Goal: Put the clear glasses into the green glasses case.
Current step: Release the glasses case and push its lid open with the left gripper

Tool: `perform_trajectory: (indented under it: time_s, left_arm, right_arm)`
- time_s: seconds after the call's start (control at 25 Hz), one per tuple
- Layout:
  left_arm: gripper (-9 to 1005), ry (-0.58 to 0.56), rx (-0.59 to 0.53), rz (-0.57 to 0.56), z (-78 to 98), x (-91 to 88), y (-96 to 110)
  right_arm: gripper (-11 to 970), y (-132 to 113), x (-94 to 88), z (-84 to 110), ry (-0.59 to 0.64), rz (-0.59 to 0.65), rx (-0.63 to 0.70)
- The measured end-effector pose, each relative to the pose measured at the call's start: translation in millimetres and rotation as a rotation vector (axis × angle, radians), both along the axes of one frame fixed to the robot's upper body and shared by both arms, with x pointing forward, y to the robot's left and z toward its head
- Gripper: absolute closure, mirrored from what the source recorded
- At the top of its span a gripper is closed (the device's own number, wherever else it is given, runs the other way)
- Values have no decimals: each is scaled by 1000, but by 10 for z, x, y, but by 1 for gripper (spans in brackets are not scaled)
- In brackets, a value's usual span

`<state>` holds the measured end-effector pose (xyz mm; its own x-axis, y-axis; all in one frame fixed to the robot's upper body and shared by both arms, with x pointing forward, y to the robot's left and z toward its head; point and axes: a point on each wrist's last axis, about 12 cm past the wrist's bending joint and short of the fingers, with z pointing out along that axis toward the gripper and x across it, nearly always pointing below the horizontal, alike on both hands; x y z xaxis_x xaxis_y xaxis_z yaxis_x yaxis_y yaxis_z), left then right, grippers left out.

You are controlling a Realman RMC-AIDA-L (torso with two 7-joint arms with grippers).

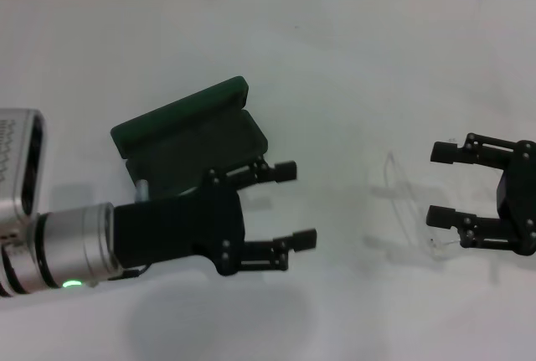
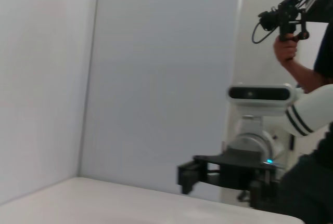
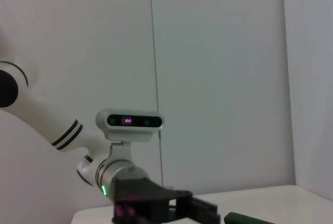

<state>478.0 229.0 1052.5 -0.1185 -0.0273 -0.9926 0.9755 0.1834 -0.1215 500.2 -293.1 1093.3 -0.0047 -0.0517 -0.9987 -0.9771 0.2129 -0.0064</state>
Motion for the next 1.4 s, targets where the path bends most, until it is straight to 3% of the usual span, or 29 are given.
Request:
perform_trajectory:
  time_s: [0.2, 0.36, 0.52, 0.68, 0.92, 1.2, 1.4]
  left_arm:
    - [118, -17, -17, 161, 9, 77, 194]
    - [119, -42, -5, 332, 92, 215, 483]
    - [120, -2, 49, 286, 376, 417, 614]
    - [120, 75, 178, 282, 711, 697, 663]
    - [124, 260, 400, 316, 814, 986, 547]
    - [146, 287, 595, 300, 795, 1132, 332]
    - [161, 274, 736, 348, 723, 1176, 227]
  right_arm:
    - [221, -31, -14, 0, 2, -2, -3]
    - [224, -49, -27, -1, 2, -5, -6]
    - [227, -60, -25, 4, 6, -6, -7]
    - [230, -55, -21, 6, 7, -4, -7]
    - [235, -39, -39, -17, 13, -2, -4]
    - [241, -19, -44, -25, 19, 1, 1]
    - [245, 6, -59, -26, 21, 12, 11]
